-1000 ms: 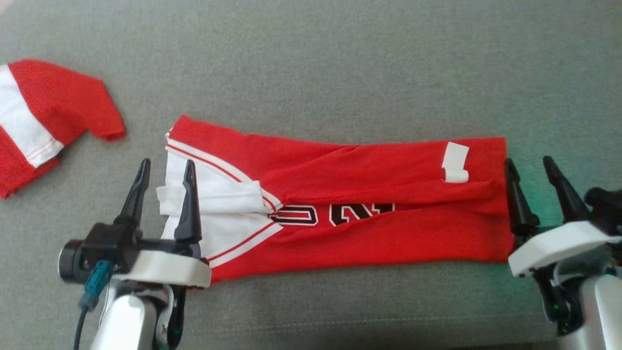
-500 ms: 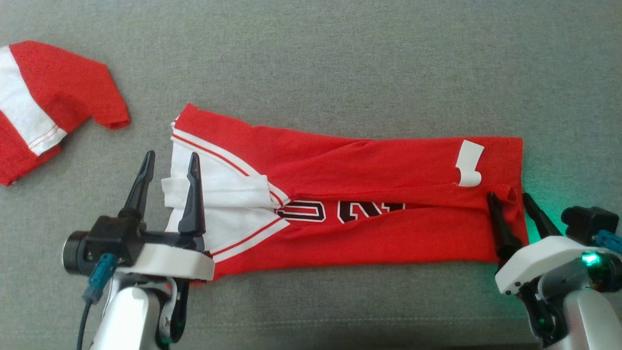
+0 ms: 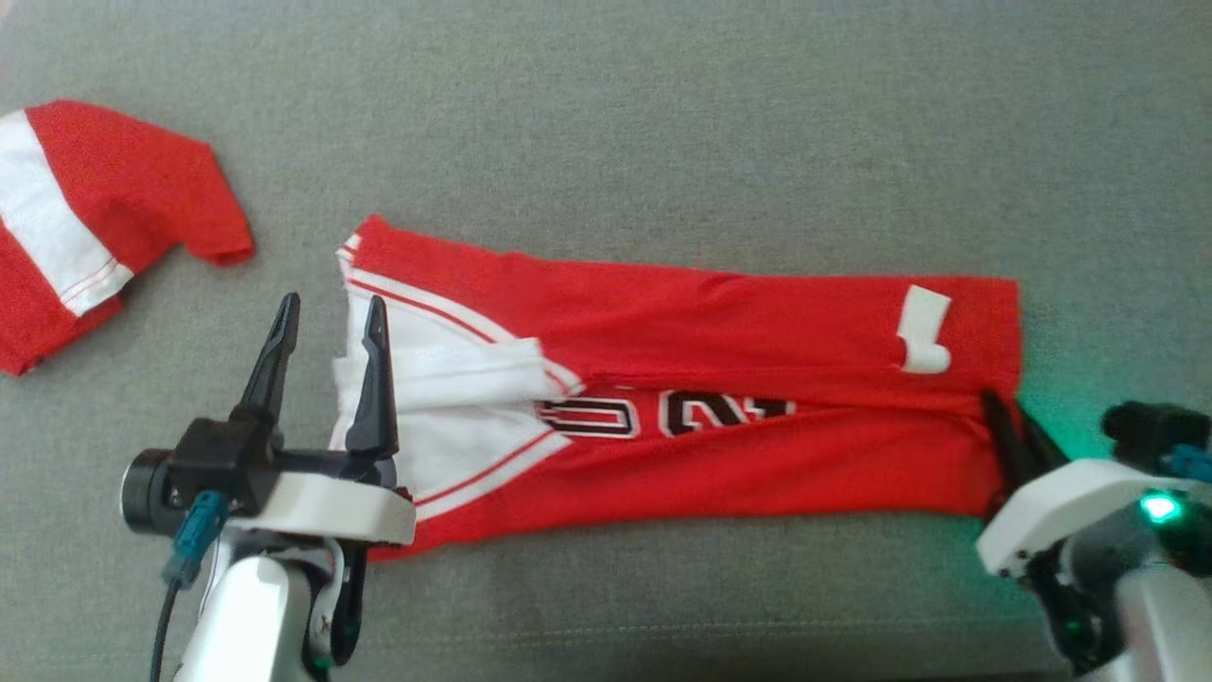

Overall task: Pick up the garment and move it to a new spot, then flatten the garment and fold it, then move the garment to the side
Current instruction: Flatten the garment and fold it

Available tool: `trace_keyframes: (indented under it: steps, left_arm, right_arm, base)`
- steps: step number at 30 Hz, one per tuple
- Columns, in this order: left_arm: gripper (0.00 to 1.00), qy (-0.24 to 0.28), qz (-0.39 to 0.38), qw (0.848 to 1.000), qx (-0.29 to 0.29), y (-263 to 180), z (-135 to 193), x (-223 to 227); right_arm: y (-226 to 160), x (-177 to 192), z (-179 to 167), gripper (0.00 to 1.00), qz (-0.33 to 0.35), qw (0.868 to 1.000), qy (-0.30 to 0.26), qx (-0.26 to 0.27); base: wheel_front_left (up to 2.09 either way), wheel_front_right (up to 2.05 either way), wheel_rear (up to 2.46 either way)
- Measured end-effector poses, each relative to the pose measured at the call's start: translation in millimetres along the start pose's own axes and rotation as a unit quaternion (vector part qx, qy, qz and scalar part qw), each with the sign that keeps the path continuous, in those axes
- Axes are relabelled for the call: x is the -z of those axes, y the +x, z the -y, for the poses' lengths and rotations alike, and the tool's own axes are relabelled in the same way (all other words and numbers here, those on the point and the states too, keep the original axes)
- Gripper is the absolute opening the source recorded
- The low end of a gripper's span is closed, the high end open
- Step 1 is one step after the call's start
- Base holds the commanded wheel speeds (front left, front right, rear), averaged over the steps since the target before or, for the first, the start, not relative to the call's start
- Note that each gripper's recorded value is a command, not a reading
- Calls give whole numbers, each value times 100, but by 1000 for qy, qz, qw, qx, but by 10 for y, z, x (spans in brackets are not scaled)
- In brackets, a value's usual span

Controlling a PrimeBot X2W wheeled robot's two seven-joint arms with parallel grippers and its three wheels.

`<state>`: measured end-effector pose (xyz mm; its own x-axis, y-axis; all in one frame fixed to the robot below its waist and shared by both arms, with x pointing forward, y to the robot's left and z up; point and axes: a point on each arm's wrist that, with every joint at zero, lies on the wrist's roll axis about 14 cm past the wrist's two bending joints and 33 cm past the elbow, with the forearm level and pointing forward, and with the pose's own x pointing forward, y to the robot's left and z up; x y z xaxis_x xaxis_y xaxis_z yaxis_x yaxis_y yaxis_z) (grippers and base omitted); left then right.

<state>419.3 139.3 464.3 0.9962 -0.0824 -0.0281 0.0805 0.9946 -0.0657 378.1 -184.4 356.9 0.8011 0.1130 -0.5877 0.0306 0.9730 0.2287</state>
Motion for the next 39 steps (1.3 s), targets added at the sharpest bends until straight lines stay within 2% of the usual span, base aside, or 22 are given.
trace_keyframes:
  steps: [9, 11, 14, 20, 25, 30, 35, 39]
  left_arm:
    - [100, 1, 16, 1000, 11, -33, 72, -124]
    - [100, 1, 20, 1000, 12, -46, 82, -155]
    - [100, 2, 25, 1000, 12, -70, 83, -196]
    - [100, -1, 18, 1000, 6, -173, 68, -170]
    - [100, 0, 23, 1000, 7, -202, 78, -211]
    - [100, -2, 20, 1000, 5, -236, 67, -214]
    - [100, -1, 14, 1000, -8, -262, -6, -174]
    - [100, 0, 3, 1000, -13, -287, -30, -106]
  right_arm:
    - [-298, -481, 720, 0, 60, 994, -18, 87]
    - [-350, -578, 779, 0, 72, 993, -19, 94]
    - [-393, -737, 682, 0, 91, 992, -26, 83]
    - [-433, -988, -23, 0, 120, 992, -48, -3]
    - [-468, -956, -822, 0, 114, 985, -73, -110]
    - [-487, -541, -1616, 0, 55, 970, -60, -229]
    - [-440, -295, -2050, 0, 25, 953, -40, -299]
    - [-401, -243, -2413, 0, 14, 934, -24, -357]
  base:
    - [0, 0, 0]
    - [0, 0, 0]
    - [0, 0, 0]
    - [0, 0, 0]
    - [0, 0, 0]
    - [0, 0, 0]
    - [0, 0, 0]
    - [0, 0, 0]
